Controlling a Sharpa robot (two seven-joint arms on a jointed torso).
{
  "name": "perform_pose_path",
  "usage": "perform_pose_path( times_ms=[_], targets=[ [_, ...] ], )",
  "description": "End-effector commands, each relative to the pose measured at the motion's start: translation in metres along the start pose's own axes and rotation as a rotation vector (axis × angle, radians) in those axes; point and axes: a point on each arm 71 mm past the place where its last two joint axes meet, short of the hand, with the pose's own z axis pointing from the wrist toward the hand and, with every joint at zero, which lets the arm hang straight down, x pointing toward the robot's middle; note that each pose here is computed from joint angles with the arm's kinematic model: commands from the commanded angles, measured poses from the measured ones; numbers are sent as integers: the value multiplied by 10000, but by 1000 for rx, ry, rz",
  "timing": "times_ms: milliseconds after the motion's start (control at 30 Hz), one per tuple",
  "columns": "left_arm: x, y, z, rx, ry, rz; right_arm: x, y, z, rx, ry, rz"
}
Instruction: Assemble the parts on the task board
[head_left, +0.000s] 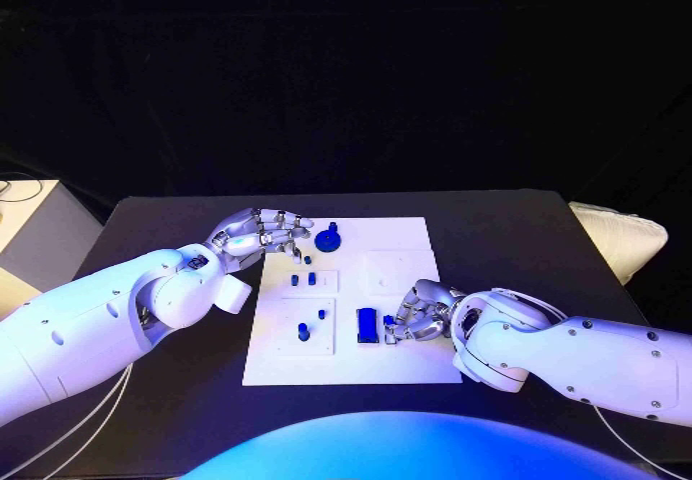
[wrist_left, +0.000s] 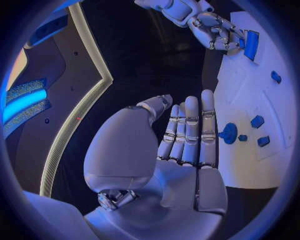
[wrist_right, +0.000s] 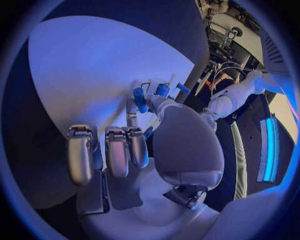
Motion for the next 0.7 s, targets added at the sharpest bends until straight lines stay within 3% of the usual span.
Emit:
perform_pose_path(
  times_ms=[33, 700],
  targets=[
    [25, -4, 2, 4, 19, -12, 25, 18, 1, -7, 10, -19],
    [22, 4, 3, -3, 24, -13, 42, 37, -14, -12, 21, -14]
  ],
)
